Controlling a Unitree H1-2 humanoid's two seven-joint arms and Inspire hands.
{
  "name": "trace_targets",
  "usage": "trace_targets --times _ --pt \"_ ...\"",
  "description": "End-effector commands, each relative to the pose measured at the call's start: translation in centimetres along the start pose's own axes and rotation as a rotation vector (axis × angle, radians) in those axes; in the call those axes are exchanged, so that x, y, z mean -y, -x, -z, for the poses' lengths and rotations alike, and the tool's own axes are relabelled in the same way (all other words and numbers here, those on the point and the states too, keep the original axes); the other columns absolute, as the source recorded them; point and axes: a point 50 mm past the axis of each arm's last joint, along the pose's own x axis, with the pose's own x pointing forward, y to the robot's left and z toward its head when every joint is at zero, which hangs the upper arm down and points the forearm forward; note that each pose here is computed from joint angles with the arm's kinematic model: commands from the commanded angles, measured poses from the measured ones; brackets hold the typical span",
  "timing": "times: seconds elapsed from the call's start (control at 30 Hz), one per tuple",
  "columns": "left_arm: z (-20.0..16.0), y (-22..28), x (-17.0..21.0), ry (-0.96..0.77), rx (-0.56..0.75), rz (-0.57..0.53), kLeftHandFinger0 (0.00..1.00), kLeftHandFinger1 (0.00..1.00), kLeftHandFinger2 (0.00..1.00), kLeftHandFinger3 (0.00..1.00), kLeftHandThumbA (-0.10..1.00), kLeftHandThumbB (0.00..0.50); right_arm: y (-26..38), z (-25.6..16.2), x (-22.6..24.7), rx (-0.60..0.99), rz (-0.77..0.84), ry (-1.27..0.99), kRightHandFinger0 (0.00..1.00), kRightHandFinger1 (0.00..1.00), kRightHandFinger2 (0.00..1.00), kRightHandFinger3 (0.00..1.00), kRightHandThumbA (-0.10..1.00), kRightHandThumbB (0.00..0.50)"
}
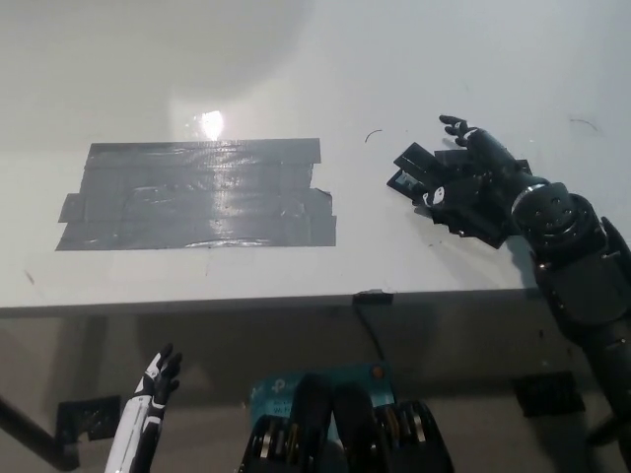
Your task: A stapler is kept on the black spot marked on the desk infront of the robot. The robot picks up the stapler using its right hand and passes it to a person
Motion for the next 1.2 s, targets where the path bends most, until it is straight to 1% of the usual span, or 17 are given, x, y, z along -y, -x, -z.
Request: trace_targets --times 0.0,0.1,0.13,0.27,0.3,0.37,0.4,0.53,0.67,0.77,0.97,1.03,1.13,1.17 --pt "-0.6 0.2 -0.5 -0.023 0.047 -0.013 1.00 1.00 1.00 1.00 1.00 0.500 -0.6 -3.6 1.9 0.094 0.025 0.091 1.00 1.00 1.00 1.00 1.00 0.402" --pt "-0.6 0.3 -0.5 -0.022 0.047 -0.012 1.00 1.00 1.00 1.00 1.00 0.500 -0.7 -3.2 1.9 0.075 0.024 0.139 1.00 1.00 1.00 1.00 1.00 0.395" --pt "-0.7 0.2 -0.5 -0.017 0.047 -0.009 1.00 1.00 1.00 1.00 1.00 0.500 -0.6 -3.1 2.0 0.068 0.027 0.147 1.00 1.00 1.00 1.00 1.00 0.379" --pt "-0.7 0.1 -0.5 -0.021 0.058 -0.005 1.00 1.00 1.00 1.00 1.00 0.500 -0.6 -2.9 2.1 0.062 0.023 0.139 1.00 1.00 1.00 1.00 1.00 0.359" --pt "-0.7 0.1 -0.5 -0.025 0.060 -0.005 1.00 1.00 1.00 1.00 1.00 0.500 -0.6 -2.9 2.2 0.063 0.022 0.140 1.00 1.00 1.00 1.00 1.00 0.360" --pt "-0.7 0.0 -0.5 -0.024 0.060 -0.006 1.00 1.00 1.00 1.00 1.00 0.500 -0.6 -3.1 2.2 0.061 0.020 0.143 1.00 1.00 1.00 1.00 1.00 0.390" --pt "-0.7 0.0 -0.5 -0.023 0.058 -0.007 1.00 1.00 1.00 1.00 1.00 0.500 -0.6 -3.4 2.1 0.064 0.018 0.150 1.00 1.00 1.00 1.00 1.00 0.393" --pt "-0.7 0.0 -0.5 -0.022 0.054 -0.004 1.00 1.00 1.00 1.00 1.00 0.500 -0.5 -3.9 1.9 0.068 0.014 0.166 1.00 1.00 1.00 1.00 1.00 0.376" --pt "-0.8 0.0 -0.5 -0.028 0.053 -0.002 1.00 1.00 1.00 1.00 1.00 0.500 -0.5 -3.9 1.5 0.068 0.010 0.163 1.00 1.00 1.00 1.00 1.00 0.393" --pt "-0.9 -0.2 -0.6 -0.025 0.060 0.001 1.00 1.00 1.00 1.00 1.00 0.500 -0.5 -3.8 1.5 0.065 0.008 0.167 1.00 1.00 1.00 1.00 1.00 0.379" --pt "-1.0 -0.4 -0.6 -0.023 0.057 0.002 1.00 1.00 1.00 1.00 1.00 0.500 -0.4 -4.0 1.5 0.060 0.003 0.167 1.00 1.00 1.00 1.00 1.00 0.381" --pt "-1.0 -0.4 -0.6 -0.021 0.057 0.005 1.00 1.00 1.00 1.00 1.00 0.500 -0.5 -4.0 1.5 0.049 0.000 0.166 1.00 1.00 1.00 1.00 1.00 0.374" --pt "-1.0 -0.4 -0.5 -0.016 0.056 0.008 1.00 1.00 1.00 1.00 1.00 0.500 -0.6 -3.8 1.5 0.042 -0.007 0.161 1.00 1.00 1.00 1.00 1.00 0.377" --pt "-1.0 -0.4 -0.5 -0.016 0.058 0.009 1.00 1.00 1.00 1.00 1.00 0.500 -0.6 -3.6 1.5 0.041 -0.011 0.160 1.00 1.00 1.00 1.00 1.00 0.386"
